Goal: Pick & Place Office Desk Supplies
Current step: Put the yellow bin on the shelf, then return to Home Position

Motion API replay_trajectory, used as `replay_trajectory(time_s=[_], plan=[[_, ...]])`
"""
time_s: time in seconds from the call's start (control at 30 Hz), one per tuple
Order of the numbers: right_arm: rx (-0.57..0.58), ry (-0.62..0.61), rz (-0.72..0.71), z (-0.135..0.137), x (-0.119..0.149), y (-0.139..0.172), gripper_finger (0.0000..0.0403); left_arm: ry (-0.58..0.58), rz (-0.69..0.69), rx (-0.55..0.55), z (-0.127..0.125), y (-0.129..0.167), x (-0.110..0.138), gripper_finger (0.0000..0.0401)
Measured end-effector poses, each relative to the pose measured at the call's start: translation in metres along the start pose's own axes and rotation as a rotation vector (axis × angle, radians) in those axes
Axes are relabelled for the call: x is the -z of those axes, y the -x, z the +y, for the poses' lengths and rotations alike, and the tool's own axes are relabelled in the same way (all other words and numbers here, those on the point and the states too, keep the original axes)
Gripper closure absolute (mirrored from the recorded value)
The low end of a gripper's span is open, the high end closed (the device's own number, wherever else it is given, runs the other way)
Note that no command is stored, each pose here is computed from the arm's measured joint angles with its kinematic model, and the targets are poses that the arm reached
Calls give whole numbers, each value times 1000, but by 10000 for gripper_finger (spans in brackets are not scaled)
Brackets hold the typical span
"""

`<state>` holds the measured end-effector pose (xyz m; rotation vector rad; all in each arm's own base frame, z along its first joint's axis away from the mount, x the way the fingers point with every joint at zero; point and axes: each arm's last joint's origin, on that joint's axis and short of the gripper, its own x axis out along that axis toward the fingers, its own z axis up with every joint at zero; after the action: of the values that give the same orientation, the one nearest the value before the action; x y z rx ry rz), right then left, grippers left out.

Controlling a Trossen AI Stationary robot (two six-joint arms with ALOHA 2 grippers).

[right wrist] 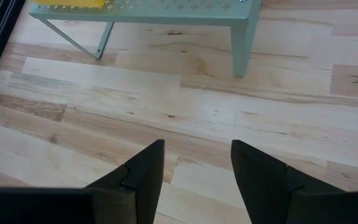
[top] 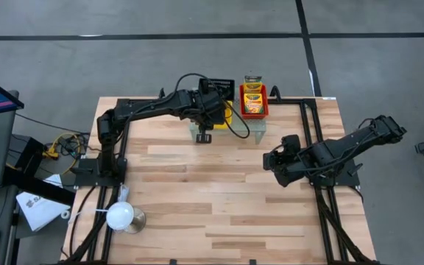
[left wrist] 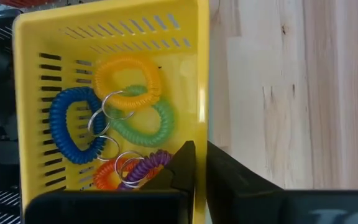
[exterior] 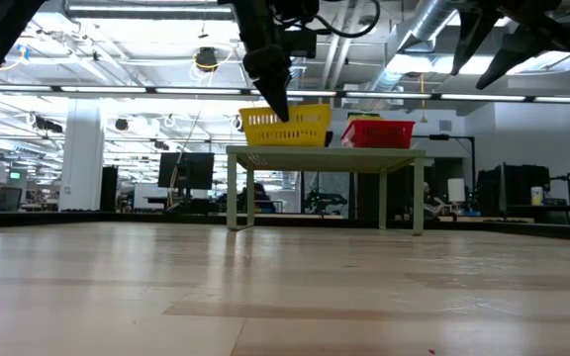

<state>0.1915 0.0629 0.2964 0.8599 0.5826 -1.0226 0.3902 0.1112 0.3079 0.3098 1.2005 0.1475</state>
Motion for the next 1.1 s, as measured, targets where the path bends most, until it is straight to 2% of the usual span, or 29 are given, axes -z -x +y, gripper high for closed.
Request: replay_trajectory(time_s=[0.13, 0.3, 0.5, 0.63, 0.93, 1.1], plan=[[0, 0, 0, 0, 0, 0, 220, -2, -2, 1, -1, 0, 0, 354], [0, 0, 3, 0, 0, 0, 220, -1, -4, 0, -1, 0, -1, 289], [1, 0, 4, 0, 0, 0, 220, 31, -97, -57, 4, 9, -7, 233], [3, 2, 6, 0, 0, 0, 220, 49, -137, -81, 6, 17, -9, 226], [6, 3, 6, -1, 0, 0, 220, 96, -187, -120, 8, 25, -12, 245], [5, -4, 6, -1, 0, 0, 220, 169, -316, -145, 9, 64, -10, 254]])
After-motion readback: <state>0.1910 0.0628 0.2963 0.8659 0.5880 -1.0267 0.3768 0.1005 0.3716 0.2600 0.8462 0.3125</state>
